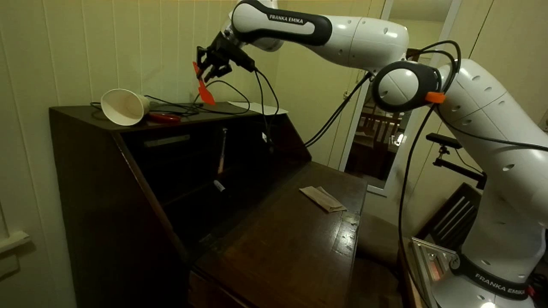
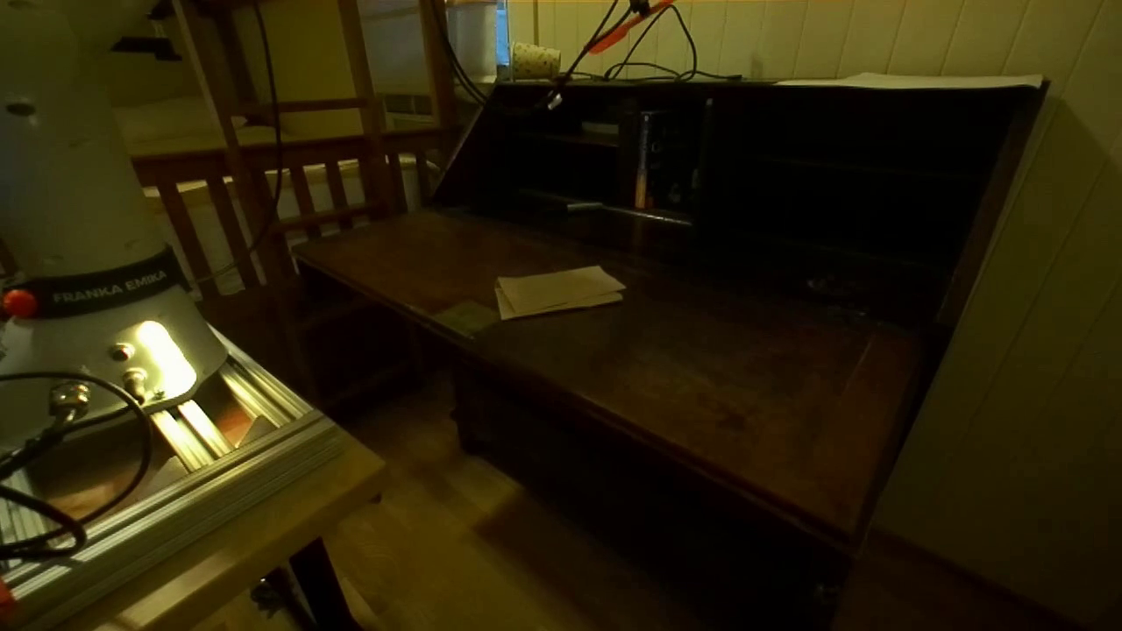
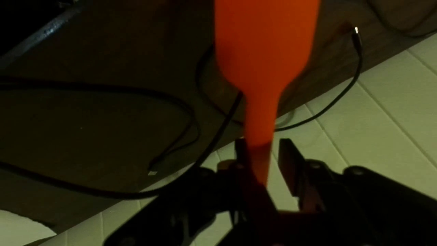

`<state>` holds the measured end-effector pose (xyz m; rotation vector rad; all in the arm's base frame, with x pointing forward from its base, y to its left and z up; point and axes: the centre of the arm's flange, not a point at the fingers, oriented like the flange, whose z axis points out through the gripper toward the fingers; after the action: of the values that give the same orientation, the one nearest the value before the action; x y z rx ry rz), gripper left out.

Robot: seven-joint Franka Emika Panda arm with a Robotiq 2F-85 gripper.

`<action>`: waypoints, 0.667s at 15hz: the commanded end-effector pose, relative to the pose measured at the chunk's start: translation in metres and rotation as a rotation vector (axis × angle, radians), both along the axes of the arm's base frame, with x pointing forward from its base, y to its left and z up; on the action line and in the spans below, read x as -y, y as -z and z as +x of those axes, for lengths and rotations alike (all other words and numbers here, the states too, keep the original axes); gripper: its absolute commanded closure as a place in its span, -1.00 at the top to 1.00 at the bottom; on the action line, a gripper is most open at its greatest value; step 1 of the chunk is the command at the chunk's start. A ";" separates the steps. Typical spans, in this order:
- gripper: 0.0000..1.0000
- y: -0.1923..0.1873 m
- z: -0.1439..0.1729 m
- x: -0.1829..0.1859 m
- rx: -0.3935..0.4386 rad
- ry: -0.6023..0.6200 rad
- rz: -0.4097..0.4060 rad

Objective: Put the pink spatula on the top of the shelf

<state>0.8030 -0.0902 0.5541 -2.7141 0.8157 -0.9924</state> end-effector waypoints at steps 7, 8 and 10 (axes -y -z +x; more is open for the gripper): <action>1.00 -0.120 -0.002 -0.001 -0.068 0.098 -0.271; 1.00 -0.133 -0.016 -0.008 -0.100 0.095 -0.318; 1.00 -0.160 -0.038 -0.032 -0.119 0.045 -0.414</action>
<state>0.7552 -0.0874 0.6562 -2.9925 0.8915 -1.1146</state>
